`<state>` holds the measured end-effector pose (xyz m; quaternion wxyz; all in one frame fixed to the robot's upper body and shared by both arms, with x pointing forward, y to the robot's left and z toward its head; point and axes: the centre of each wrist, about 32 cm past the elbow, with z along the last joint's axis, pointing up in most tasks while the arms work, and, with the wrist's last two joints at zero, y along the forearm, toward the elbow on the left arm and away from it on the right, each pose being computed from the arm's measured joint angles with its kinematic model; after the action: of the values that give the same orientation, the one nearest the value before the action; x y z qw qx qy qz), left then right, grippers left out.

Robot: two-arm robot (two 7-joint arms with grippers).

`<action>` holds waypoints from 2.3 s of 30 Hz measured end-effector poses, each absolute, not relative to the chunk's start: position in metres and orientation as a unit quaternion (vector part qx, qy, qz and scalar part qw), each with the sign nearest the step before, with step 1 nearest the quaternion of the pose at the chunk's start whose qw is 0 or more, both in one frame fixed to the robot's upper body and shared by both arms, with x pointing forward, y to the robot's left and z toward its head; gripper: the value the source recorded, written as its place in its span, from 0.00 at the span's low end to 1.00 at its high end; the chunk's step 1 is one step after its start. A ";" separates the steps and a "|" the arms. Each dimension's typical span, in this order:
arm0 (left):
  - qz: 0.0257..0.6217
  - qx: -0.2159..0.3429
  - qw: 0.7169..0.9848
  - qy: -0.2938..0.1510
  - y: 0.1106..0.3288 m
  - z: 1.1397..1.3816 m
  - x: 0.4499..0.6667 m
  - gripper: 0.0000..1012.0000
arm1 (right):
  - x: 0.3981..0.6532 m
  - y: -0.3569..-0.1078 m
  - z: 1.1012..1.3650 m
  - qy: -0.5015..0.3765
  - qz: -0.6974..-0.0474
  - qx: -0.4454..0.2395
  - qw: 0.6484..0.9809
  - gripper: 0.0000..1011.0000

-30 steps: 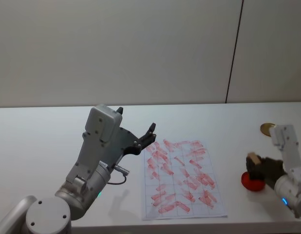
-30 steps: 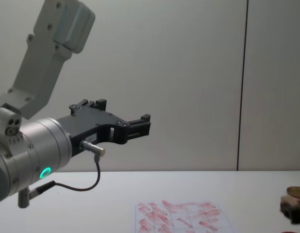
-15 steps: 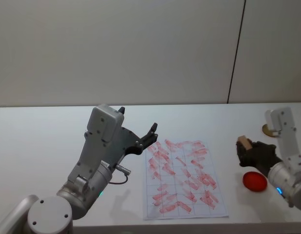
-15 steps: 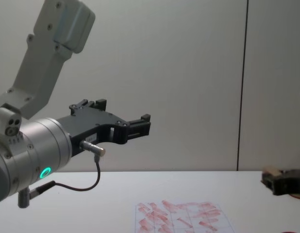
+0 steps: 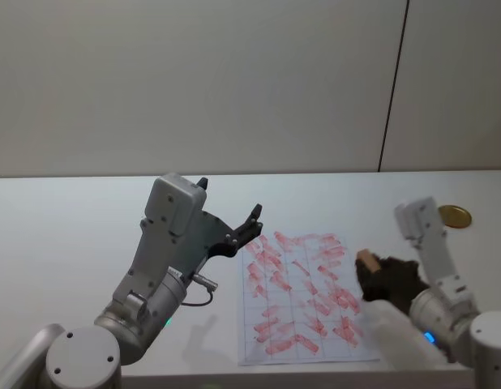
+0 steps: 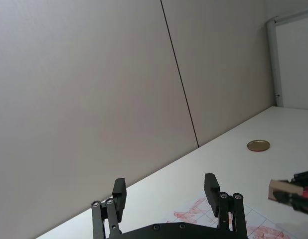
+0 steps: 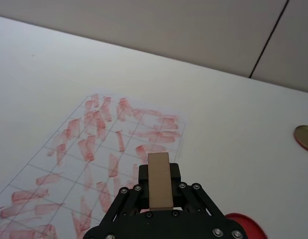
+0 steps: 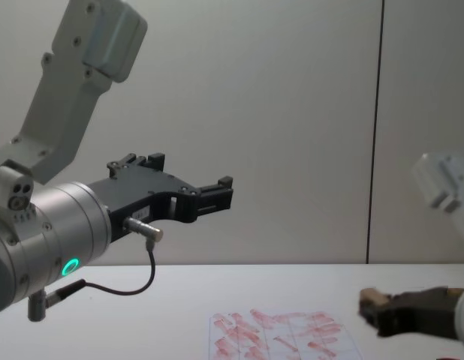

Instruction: Use the one hand to pick up the stamp and affix it onto the A4 paper.

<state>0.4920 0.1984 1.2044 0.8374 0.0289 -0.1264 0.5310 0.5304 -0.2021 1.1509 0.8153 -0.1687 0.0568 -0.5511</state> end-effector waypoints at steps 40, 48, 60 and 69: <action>0.531 0.029 0.837 -0.126 0.198 1.204 0.492 0.98 | 0.536 -0.152 1.109 0.082 -0.488 -0.237 0.836 0.22; 0.531 0.029 0.837 -0.126 0.198 1.204 0.492 0.98 | 0.535 -0.151 1.104 0.083 -0.484 -0.244 0.836 0.22; 0.531 0.029 0.837 -0.126 0.198 1.204 0.492 0.98 | 0.537 -0.152 1.098 0.080 -0.484 -0.254 0.834 0.22; 0.531 0.029 0.837 -0.126 0.198 1.204 0.492 0.98 | 0.537 -0.154 1.095 0.081 -0.488 -0.258 0.830 0.22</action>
<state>0.4920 0.1984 1.2044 0.8374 0.0289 -0.1264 0.5311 0.5373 -0.1540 1.0948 0.8301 -0.2584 0.0808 -0.4875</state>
